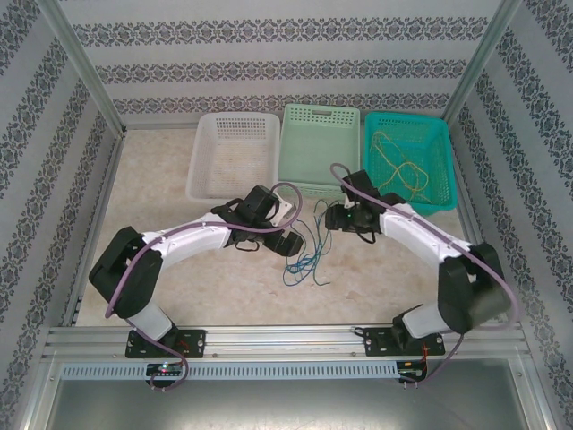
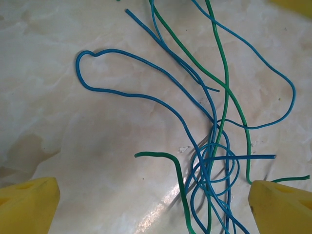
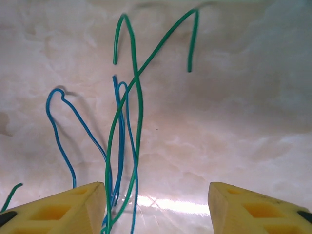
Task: Untangle the cables
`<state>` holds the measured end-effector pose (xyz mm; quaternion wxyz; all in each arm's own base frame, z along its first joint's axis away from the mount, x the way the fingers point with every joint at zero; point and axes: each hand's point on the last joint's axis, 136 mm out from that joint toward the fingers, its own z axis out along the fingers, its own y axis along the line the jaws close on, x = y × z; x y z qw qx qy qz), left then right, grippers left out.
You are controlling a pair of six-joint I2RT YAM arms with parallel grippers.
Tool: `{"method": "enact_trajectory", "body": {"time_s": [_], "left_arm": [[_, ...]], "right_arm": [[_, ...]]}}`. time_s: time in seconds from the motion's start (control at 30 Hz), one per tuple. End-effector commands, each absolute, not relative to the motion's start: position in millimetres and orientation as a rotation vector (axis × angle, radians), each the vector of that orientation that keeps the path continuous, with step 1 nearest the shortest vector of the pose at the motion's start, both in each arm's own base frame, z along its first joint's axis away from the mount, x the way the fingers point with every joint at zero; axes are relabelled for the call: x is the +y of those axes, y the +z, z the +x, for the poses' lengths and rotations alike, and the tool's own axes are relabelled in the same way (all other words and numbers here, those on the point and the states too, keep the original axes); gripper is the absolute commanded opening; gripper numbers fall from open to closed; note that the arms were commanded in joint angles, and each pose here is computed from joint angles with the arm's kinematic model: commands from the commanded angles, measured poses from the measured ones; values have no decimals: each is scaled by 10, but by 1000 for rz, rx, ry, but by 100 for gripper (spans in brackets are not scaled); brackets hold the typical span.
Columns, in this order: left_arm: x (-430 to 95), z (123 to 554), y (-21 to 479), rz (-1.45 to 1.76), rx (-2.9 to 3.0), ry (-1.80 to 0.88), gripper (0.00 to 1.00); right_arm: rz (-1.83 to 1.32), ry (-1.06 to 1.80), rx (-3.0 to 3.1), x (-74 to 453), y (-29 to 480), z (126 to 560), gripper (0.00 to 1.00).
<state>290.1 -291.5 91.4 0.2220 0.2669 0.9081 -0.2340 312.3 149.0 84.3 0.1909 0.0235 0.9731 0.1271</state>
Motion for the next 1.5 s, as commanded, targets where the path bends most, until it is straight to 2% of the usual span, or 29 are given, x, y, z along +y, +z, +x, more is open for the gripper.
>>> {"method": "enact_trajectory", "body": {"time_s": [0.0, 0.13, 0.3, 0.5, 0.77, 1.03, 1.23, 1.33, 1.47], "left_arm": [[-2931, 2958, 1053, 701, 2476, -667, 100], [-2864, 2922, 1031, 695, 2483, -642, 99], [-2837, 2919, 1025, 703, 2482, -622, 100], [-2857, 2933, 1008, 711, 2488, -626, 100], [-2877, 2940, 985, 715, 2494, -630, 100], [-2923, 2980, 1051, 714, 2479, -644, 100], [-2977, 3061, 1238, 683, 2408, -671, 100], [-3088, 3110, 1443, 673, 2333, -743, 100], [-3384, 3054, 1753, 716, 2216, -975, 100]], "right_arm": [[116, 355, 2691, 1586, 777, 3353, 56], [128, 375, 2711, 1684, 603, 3467, 53], [155, 324, 2711, 1662, 465, 3568, 45], [132, 264, 2655, 1664, 565, 3589, 21], [89, 247, 2541, 1686, 937, 3436, 0], [26, 262, 2492, 1761, 1167, 3293, 0], [-35, 312, 2344, 1828, 1724, 3252, 0], [-95, 371, 2267, 1921, 2029, 3201, 0], [-96, 362, 2261, 1939, 2125, 3153, 0]]}}
